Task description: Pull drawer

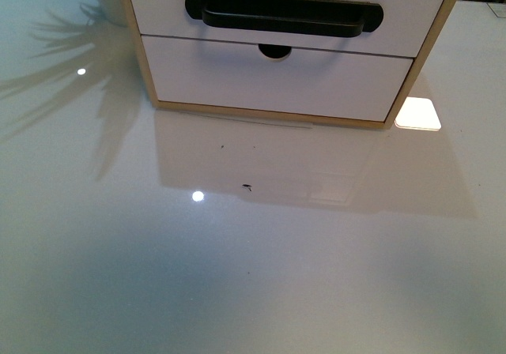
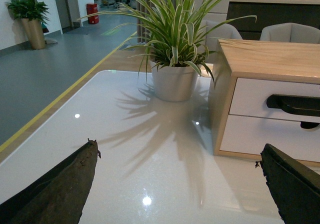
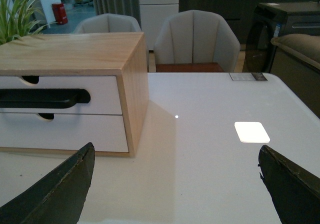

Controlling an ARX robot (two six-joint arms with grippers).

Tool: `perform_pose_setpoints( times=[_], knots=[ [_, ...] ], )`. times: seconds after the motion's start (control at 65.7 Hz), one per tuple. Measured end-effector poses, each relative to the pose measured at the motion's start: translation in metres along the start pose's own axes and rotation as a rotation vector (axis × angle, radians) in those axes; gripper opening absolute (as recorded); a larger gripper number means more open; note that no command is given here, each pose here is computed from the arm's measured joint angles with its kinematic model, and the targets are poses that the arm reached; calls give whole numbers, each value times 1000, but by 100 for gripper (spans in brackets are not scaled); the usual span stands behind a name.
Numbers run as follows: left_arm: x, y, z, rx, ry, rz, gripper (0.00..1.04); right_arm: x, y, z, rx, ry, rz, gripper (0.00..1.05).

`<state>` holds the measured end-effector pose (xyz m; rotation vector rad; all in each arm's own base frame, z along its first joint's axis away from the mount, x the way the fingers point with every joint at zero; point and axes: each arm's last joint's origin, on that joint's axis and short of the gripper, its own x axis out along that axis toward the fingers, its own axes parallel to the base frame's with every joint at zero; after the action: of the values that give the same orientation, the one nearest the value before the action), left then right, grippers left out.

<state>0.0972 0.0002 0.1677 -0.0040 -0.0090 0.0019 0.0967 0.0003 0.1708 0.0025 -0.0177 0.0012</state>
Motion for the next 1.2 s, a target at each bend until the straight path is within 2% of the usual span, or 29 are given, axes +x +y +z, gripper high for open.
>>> perform_pose_setpoints(
  times=[0.792,0.868,0.944,1.096,1.203],
  knots=[
    [0,0,0,0,0,1,97,0,0,0,0,0,0,96],
    [4,-1,-2,17,33,75,97,3,1,-2,21,141,-143,96],
    [11,-4,1,46,57,28,97,14,4,2,5,202,-147,96],
    [46,-18,25,185,51,-202,97,51,16,30,-157,290,70,96],
    [70,-34,32,306,99,-397,97,74,26,38,-297,383,221,96]
  ],
)
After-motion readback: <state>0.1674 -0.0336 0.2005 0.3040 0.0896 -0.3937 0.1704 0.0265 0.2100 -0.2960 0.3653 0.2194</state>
